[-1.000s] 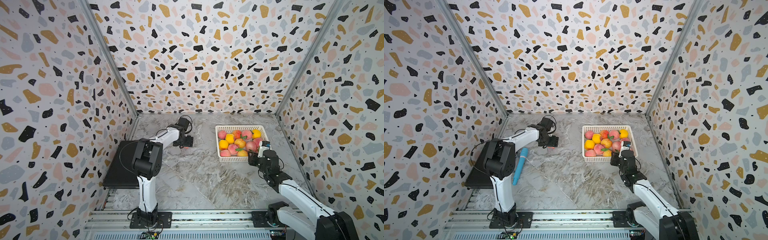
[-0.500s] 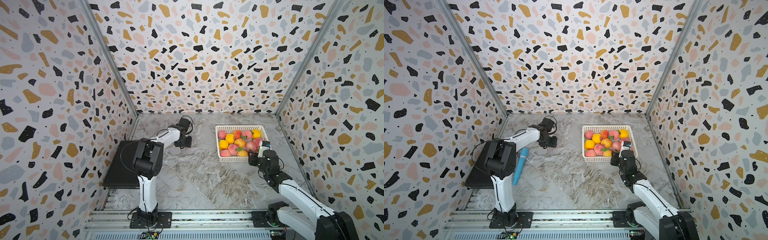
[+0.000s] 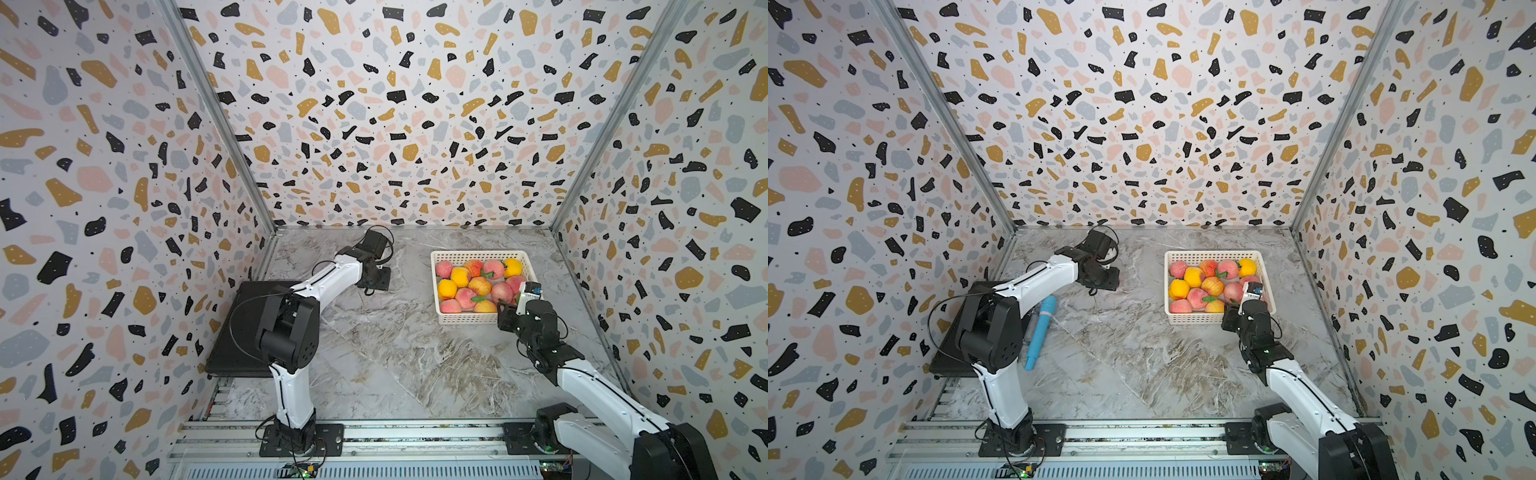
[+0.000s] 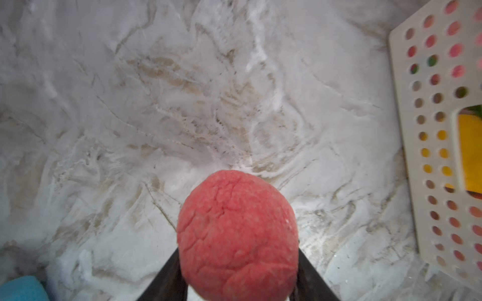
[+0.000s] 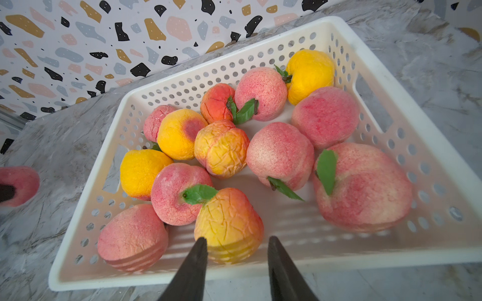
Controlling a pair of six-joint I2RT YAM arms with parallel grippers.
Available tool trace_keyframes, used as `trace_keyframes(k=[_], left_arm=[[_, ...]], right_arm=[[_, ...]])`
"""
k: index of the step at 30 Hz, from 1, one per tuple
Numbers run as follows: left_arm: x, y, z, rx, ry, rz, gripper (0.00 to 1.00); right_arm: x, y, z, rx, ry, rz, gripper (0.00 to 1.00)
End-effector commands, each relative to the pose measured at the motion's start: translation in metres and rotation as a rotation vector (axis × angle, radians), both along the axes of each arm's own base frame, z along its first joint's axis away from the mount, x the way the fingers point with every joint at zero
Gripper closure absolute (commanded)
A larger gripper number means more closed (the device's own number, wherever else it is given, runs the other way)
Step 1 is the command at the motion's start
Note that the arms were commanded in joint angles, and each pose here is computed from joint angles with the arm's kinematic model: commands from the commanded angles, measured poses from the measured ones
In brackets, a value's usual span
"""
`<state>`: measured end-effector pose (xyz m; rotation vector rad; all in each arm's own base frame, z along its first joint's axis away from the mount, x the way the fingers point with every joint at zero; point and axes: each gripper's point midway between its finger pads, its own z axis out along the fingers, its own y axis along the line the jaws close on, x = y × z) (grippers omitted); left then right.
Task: Put the peaches into the basket
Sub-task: Pick up the peach from the center of the board, then place the peach in the basket.
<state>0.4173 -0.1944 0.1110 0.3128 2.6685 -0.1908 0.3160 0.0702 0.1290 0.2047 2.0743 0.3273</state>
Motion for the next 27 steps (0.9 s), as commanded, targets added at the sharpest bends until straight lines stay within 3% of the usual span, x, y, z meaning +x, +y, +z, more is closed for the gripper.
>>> trace_keyframes(k=[1,13,27], left_arm=[[-0.007,-0.023,0.034,-0.016,-0.066,-0.064,0.46],[-0.029,-0.143,0.089,-0.073,-0.235,-0.331,0.46],[-0.029,-0.251,0.052,-0.064,-0.265,-0.533,0.46]], right_arm=[[0.004,-0.001,0.015,-0.005,-0.036,-0.014,0.59],[0.004,-0.007,0.012,-0.014,-0.031,-0.043,0.59],[0.001,-0.016,0.012,-0.026,-0.04,-0.093,0.58]])
